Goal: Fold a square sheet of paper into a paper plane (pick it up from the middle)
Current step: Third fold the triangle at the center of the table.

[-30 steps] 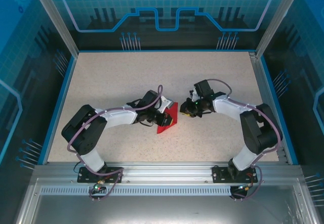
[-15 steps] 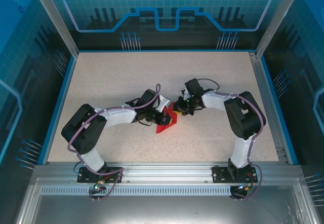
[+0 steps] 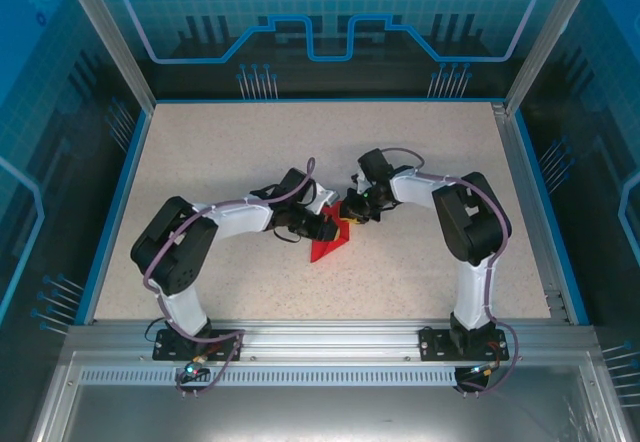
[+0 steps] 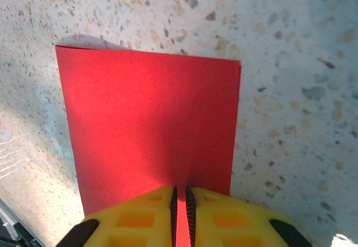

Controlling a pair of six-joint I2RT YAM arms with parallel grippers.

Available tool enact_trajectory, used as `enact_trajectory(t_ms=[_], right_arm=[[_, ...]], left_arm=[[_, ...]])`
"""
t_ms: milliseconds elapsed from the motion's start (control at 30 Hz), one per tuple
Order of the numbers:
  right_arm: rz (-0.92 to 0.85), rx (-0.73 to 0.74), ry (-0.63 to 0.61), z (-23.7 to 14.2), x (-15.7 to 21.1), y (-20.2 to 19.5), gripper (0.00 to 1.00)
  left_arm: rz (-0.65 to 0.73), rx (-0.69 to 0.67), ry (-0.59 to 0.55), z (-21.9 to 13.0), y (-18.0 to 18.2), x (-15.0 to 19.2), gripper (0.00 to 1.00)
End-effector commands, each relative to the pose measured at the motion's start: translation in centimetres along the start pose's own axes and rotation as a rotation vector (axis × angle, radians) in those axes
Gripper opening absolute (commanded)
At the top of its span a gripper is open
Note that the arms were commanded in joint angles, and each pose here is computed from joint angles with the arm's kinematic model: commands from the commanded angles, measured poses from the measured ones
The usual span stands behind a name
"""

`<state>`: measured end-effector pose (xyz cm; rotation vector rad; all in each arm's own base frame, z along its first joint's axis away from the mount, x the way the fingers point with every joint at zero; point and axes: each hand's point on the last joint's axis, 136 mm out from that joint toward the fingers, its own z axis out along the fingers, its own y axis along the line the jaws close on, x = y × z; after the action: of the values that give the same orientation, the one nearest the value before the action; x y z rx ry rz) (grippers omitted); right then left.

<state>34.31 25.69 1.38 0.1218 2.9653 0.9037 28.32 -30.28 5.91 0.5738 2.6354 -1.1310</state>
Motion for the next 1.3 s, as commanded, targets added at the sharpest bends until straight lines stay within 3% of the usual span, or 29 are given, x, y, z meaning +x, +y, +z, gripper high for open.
enact_trajectory(t_ms=[0,267,733,1267], right_arm=[[-0.054,0.077,0.054,1.1,1.0,-1.6,0.16],[-0.069,0.083,0.064,0.9,1.1,-1.6,0.17],[-0.046,0.079,0.058,0.9,1.2,-1.6,0.17],[-0.043,0.078,0.064,1.1,1.6,-1.4,0.18]], left_arm=[[-0.058,0.054,0.03,0.0,-0.8,-0.1,0.05],[-0.116,-0.009,0.01,-0.5,1.4,-0.2,0.06],[-0.099,-0.106,0.027,-0.5,3.9,-0.5,0.06],[-0.053,-0.107,0.009,-0.5,4.7,-1.3,0.08]])
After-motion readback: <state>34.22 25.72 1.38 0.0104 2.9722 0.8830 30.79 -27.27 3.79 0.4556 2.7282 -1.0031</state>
